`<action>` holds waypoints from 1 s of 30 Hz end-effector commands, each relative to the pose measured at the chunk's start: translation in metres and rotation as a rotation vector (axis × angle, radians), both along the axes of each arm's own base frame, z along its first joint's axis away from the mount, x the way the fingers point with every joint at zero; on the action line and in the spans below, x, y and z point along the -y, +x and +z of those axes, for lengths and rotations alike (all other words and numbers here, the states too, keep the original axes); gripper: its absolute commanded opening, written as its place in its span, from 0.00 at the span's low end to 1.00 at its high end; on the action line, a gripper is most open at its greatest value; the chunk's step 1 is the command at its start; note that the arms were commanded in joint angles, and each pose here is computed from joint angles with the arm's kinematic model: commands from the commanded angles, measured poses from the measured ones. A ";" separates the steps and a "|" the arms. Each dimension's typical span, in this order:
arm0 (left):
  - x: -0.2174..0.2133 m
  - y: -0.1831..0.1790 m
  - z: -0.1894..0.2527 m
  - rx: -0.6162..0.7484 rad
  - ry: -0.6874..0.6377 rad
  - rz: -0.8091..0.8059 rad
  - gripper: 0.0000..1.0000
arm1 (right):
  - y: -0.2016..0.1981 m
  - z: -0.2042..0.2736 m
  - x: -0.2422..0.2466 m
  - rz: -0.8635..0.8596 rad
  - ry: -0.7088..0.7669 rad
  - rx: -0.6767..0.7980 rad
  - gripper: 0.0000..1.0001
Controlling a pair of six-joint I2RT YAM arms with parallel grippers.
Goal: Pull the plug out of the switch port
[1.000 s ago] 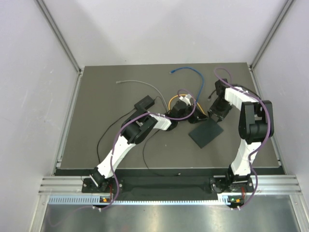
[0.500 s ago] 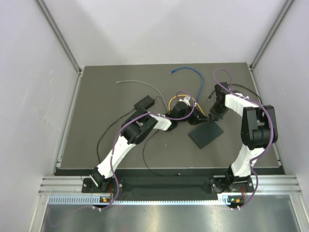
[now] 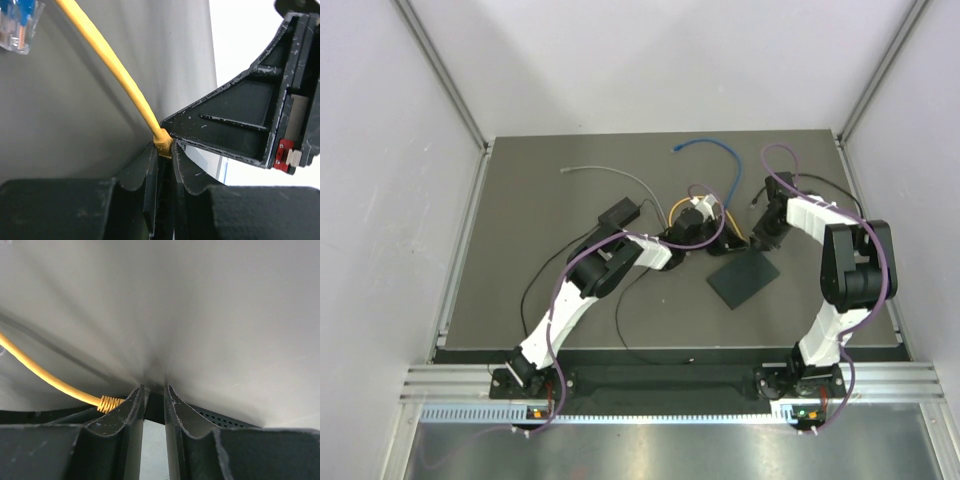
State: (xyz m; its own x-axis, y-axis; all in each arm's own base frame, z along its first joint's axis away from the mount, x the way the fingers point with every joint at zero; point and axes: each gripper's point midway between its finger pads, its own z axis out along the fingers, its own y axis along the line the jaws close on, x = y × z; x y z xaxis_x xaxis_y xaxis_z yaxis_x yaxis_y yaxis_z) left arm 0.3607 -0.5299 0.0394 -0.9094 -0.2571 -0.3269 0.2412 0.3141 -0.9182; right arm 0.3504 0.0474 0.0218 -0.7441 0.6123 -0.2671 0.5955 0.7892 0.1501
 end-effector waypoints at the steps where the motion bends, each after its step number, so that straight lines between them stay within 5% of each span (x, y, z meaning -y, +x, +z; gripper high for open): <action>1: -0.047 0.073 0.024 0.176 -0.050 0.186 0.00 | -0.039 -0.005 0.021 0.030 -0.087 -0.153 0.21; 6: -0.051 0.076 0.022 0.172 -0.022 0.205 0.00 | -0.038 -0.005 0.018 0.030 -0.058 -0.151 0.21; 11: -0.062 0.084 0.009 -0.128 -0.058 0.335 0.00 | -0.038 -0.003 0.013 0.028 -0.025 -0.152 0.21; 17: -0.070 0.092 0.002 -0.228 0.006 0.424 0.00 | -0.036 0.002 0.012 0.034 -0.019 -0.140 0.21; 20: -0.062 0.092 0.010 -0.188 -0.040 0.380 0.00 | -0.036 0.002 0.013 0.039 -0.019 -0.142 0.21; 25: -0.048 0.095 0.027 0.014 0.103 0.233 0.00 | -0.030 0.010 0.018 0.061 -0.035 -0.124 0.24; 30: -0.037 0.101 0.053 0.117 0.227 0.084 0.00 | -0.023 0.030 0.029 0.116 -0.073 -0.101 0.40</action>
State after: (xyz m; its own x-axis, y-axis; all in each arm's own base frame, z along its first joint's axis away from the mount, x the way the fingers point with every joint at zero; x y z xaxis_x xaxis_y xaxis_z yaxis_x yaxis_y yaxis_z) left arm 0.4609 -0.4855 0.0671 -0.8457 -0.3948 -0.3591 0.1423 0.4816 -0.8648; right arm 0.3182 0.0351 0.0243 -0.8228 0.5430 -0.1681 0.5417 0.8386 0.0576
